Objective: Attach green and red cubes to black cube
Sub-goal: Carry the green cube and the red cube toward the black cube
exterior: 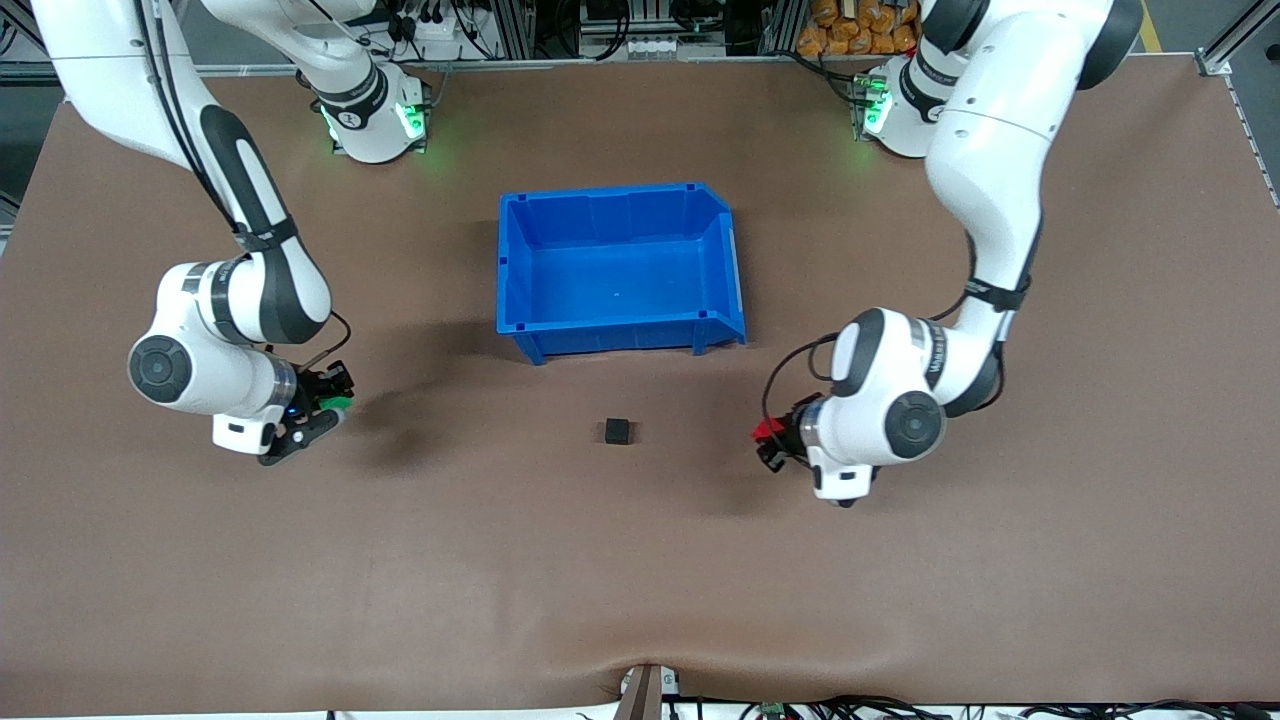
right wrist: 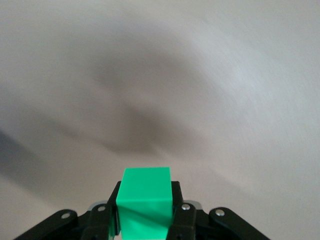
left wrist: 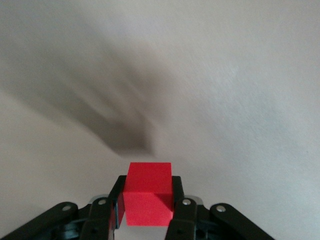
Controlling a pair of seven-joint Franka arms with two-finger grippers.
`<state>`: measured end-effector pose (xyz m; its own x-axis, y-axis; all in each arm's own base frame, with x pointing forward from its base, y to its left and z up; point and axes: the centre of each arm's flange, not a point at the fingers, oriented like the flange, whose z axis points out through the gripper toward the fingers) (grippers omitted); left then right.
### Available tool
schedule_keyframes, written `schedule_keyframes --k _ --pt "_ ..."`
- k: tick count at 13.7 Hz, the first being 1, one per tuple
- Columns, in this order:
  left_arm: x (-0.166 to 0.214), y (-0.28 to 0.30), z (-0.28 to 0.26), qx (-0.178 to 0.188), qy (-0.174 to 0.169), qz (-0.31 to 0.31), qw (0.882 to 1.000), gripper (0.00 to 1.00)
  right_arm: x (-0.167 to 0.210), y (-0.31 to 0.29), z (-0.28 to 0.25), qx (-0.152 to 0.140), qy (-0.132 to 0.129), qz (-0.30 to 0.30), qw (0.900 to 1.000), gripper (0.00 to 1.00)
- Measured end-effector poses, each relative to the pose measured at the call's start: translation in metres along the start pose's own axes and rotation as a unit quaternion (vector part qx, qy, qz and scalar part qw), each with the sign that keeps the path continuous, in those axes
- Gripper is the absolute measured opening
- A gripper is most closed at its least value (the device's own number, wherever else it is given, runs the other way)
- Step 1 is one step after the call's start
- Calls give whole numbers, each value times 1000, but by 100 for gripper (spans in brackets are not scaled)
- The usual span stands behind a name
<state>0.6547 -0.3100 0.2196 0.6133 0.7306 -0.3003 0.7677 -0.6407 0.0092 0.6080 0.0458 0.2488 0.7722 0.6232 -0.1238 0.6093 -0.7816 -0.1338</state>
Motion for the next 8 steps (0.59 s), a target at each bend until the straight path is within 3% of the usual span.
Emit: schedule_keyframes --k 4,8 --pt "-22 23 16 -26 9 -57 998 39 34 -27 -23 -21 18 -132 991 39" --pt "-59 42 49 -55 13 -148 987 39 62 -55 -45 -40 33 -198 979 39"
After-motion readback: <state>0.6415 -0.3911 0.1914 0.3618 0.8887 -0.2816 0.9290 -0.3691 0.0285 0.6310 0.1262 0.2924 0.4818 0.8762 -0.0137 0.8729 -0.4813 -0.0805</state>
